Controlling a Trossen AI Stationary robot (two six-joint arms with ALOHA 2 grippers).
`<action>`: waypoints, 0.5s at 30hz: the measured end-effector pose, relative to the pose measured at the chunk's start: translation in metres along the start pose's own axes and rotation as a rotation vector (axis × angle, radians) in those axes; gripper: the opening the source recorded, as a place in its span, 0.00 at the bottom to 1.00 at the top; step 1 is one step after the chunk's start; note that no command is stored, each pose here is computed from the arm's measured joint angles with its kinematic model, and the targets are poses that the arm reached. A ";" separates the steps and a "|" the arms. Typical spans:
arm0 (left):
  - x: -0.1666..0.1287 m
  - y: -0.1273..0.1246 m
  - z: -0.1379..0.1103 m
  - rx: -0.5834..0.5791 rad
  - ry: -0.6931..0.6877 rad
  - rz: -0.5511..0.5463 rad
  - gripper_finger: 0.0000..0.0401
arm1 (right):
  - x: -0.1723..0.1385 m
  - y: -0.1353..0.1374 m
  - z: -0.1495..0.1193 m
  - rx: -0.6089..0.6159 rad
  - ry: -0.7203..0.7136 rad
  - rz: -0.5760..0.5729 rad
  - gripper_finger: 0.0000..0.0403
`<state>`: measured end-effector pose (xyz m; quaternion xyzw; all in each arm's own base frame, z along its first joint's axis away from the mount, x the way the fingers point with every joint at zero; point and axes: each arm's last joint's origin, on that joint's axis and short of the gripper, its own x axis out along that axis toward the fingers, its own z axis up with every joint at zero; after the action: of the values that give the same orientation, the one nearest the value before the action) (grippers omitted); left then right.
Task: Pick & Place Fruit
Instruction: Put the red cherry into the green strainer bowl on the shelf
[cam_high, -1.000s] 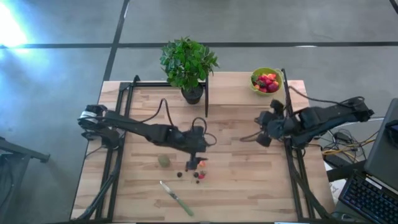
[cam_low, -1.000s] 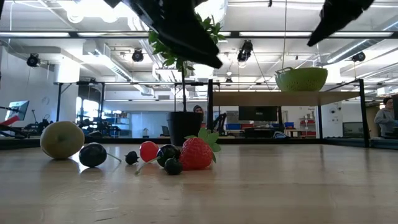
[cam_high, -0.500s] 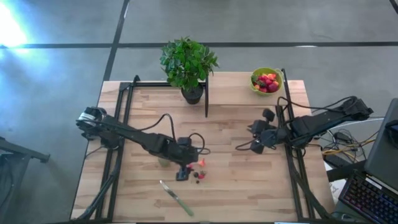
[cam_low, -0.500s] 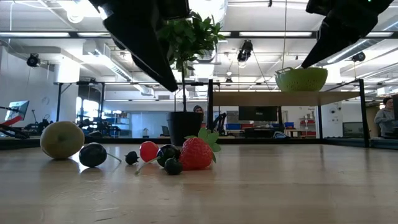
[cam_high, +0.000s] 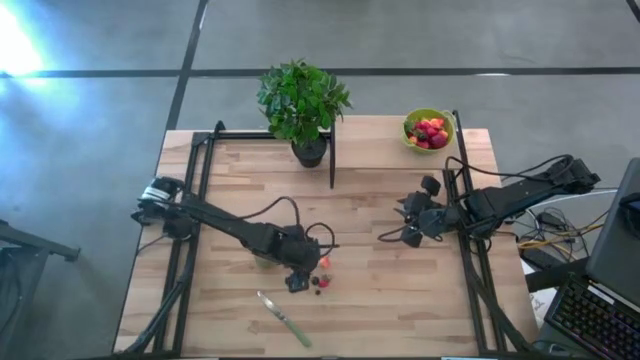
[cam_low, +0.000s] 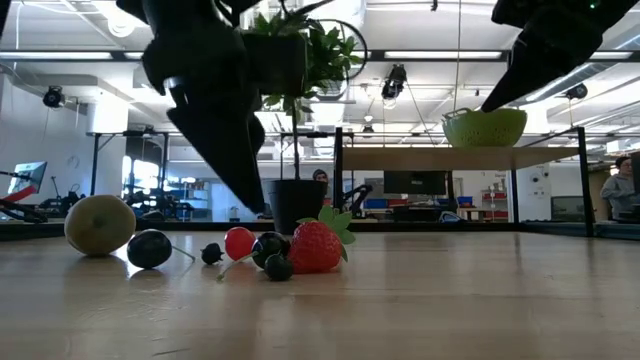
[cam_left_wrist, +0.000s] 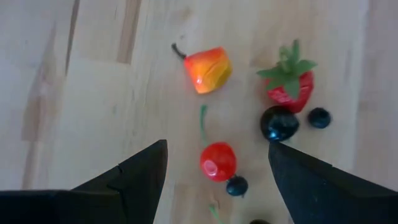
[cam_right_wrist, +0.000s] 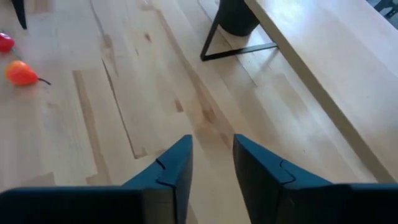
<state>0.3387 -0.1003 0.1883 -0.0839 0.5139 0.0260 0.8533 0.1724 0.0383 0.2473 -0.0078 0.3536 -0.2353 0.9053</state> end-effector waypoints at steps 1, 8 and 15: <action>0.003 0.000 -0.001 -0.008 0.008 0.004 0.71 | 0.000 0.000 0.000 0.001 -0.001 0.001 0.28; 0.021 0.001 -0.006 -0.030 0.058 0.029 0.71 | 0.000 0.000 0.000 0.002 -0.002 0.000 0.32; 0.033 0.001 -0.010 -0.033 0.086 0.046 0.71 | 0.000 0.000 0.000 0.002 -0.003 0.000 0.34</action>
<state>0.3453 -0.1022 0.1551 -0.0871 0.5515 0.0505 0.8281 0.1727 0.0384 0.2475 -0.0073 0.3519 -0.2358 0.9058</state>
